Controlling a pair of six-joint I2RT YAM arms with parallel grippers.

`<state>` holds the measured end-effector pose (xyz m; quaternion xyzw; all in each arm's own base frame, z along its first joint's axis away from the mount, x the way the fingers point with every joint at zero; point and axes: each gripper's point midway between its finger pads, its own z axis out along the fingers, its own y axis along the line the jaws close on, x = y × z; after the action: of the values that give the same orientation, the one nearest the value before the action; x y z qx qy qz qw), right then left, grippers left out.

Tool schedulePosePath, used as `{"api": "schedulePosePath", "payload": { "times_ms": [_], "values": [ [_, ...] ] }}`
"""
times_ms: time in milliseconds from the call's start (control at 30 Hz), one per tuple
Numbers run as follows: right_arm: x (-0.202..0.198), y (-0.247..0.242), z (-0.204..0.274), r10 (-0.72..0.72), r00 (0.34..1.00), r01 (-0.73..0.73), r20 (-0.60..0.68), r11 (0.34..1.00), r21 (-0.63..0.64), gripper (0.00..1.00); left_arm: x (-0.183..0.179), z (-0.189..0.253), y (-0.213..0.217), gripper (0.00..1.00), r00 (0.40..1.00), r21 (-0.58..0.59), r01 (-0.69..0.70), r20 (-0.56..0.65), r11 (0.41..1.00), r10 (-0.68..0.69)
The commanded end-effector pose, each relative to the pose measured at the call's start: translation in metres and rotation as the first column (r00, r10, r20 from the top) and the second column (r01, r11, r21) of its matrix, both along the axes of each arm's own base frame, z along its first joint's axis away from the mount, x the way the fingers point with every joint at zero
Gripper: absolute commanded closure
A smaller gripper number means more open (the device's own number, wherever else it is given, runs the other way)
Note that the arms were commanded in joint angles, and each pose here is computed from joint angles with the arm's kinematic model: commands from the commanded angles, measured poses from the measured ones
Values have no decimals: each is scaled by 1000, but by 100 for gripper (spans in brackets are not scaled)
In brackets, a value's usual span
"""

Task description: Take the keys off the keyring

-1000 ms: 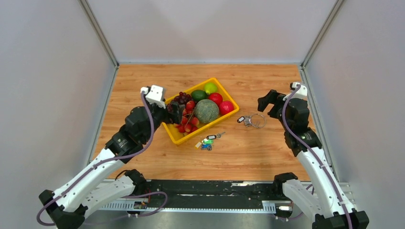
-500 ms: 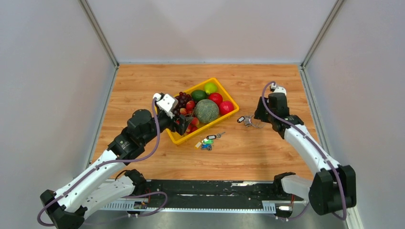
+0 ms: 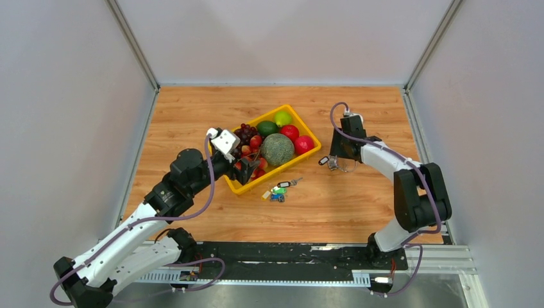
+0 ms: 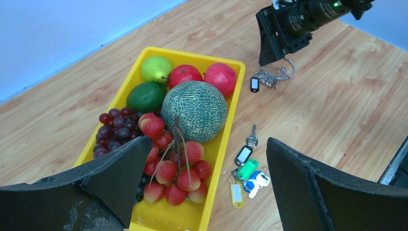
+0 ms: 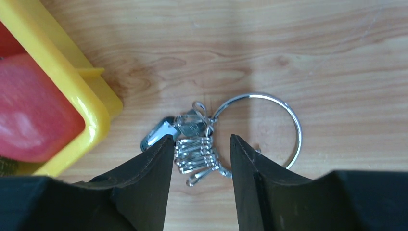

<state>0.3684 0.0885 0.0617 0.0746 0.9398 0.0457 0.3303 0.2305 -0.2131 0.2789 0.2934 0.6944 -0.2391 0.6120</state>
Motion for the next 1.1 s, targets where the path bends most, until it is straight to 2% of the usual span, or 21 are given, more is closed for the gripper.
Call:
{"api": "schedulePosePath", "payload": {
  "times_ms": [0,100,167,300,333,400,433,667,800,933,1067],
  "values": [
    [35,9,12,3,997,-4,82,1000,12,51,-2,11,0,0,999,-17,16,41,1000,-16],
    [42,3,-1,-28,997,30,68,999,-16,53,-3,11,0,0,999,-17,20,42,1000,-19],
    [44,-3,-11,-76,995,79,57,996,-41,60,-3,12,1,0,999,-18,18,43,1000,-17],
    [43,-10,-33,-140,990,141,24,988,-59,68,-2,12,3,0,998,-3,13,58,1000,-13],
    [42,-10,-34,-142,990,143,20,988,-55,75,-2,11,3,0,998,0,10,60,1000,-10],
    [42,-9,-25,-149,988,151,44,988,-38,95,-2,11,4,0,998,2,8,61,1000,-8],
    [41,-8,-16,-146,987,148,70,989,-25,100,-1,10,4,0,998,3,8,59,1000,-8],
    [23,8,74,-13,959,-10,284,997,81,100,-2,9,3,0,998,5,13,55,1000,-13],
    [-1,22,123,78,911,-144,404,980,138,100,-2,8,2,0,998,6,17,54,1000,-18],
    [-29,48,172,203,829,-342,521,921,185,100,-5,8,-2,0,998,1,42,51,999,-42],
    [-62,75,221,311,715,-541,626,814,214,100,-11,8,-10,0,994,-12,102,46,995,-101]
  ]
}}
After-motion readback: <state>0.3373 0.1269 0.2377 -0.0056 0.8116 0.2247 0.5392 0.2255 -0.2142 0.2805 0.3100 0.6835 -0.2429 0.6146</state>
